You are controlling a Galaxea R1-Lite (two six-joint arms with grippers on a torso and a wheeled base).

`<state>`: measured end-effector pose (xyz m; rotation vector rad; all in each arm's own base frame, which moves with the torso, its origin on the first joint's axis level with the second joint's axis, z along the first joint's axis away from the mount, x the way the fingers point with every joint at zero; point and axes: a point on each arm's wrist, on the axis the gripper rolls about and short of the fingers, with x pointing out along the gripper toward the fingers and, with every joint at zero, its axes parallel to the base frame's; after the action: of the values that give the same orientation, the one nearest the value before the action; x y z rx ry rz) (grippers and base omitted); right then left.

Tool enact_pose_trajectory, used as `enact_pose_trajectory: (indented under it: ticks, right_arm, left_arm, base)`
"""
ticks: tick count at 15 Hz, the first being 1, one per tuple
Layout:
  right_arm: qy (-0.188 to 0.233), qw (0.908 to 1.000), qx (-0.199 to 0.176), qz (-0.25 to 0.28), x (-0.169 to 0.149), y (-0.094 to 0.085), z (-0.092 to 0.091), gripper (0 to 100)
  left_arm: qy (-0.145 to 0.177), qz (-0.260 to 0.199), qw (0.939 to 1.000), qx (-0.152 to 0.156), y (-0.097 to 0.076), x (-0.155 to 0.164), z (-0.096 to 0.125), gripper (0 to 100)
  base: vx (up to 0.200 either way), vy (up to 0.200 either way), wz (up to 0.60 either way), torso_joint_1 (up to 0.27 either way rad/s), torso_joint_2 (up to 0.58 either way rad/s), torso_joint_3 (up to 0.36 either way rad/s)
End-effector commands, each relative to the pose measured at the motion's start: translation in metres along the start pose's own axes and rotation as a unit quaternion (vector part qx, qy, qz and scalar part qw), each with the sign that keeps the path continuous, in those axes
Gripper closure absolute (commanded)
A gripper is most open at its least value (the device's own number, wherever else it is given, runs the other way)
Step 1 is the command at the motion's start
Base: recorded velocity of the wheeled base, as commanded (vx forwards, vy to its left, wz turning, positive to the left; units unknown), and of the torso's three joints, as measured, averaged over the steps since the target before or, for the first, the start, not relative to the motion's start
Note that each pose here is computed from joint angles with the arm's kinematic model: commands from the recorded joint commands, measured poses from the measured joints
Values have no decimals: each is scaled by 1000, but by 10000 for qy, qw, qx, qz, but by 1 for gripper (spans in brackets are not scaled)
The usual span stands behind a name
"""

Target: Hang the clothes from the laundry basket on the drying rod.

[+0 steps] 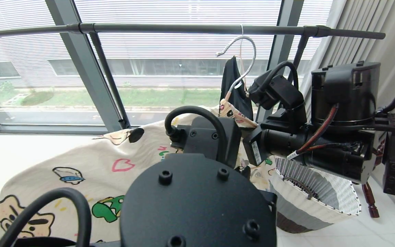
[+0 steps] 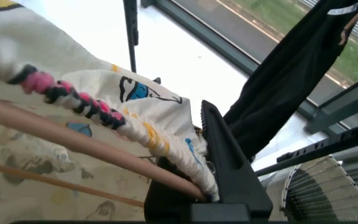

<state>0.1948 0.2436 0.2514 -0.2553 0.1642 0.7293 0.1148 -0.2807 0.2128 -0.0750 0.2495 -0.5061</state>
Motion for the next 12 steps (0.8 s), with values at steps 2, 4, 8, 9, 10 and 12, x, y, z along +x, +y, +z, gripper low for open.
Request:
enact_pose_trajectory:
  ticks: [2,4,8,9,10,12]
  right_arm:
    - [8,10000,12,-57,-1,-4,0,100]
    - [-8,9999,28,-134,-2,-9,0,100]
    - [6,9995,54,-315,-3,-16,0,100]
    - [11,9994,66,-353,-3,-17,0,100]
    - [11,9994,58,-353,-3,-17,0,100]
    - [14,9993,67,-367,-3,-17,0,100]
  left_arm:
    - [-39,798,9967,118,36,21,5,100]
    - [-83,1134,9934,134,55,28,10,100]
    - [-91,1319,9911,160,66,30,13,100]
    - [-79,1322,9910,168,67,30,12,100]
    - [-79,1322,9910,168,67,29,12,100]
    - [-84,1381,9903,154,70,31,12,100]
  base:
    - [0,0,0,0,0,0]
    - [0,0,0,0,0,0]
    - [0,0,0,0,0,0]
    - [0,0,0,0,0,0]
    - [0,0,0,0,0,0]
    - [0,0,0,0,0,0]
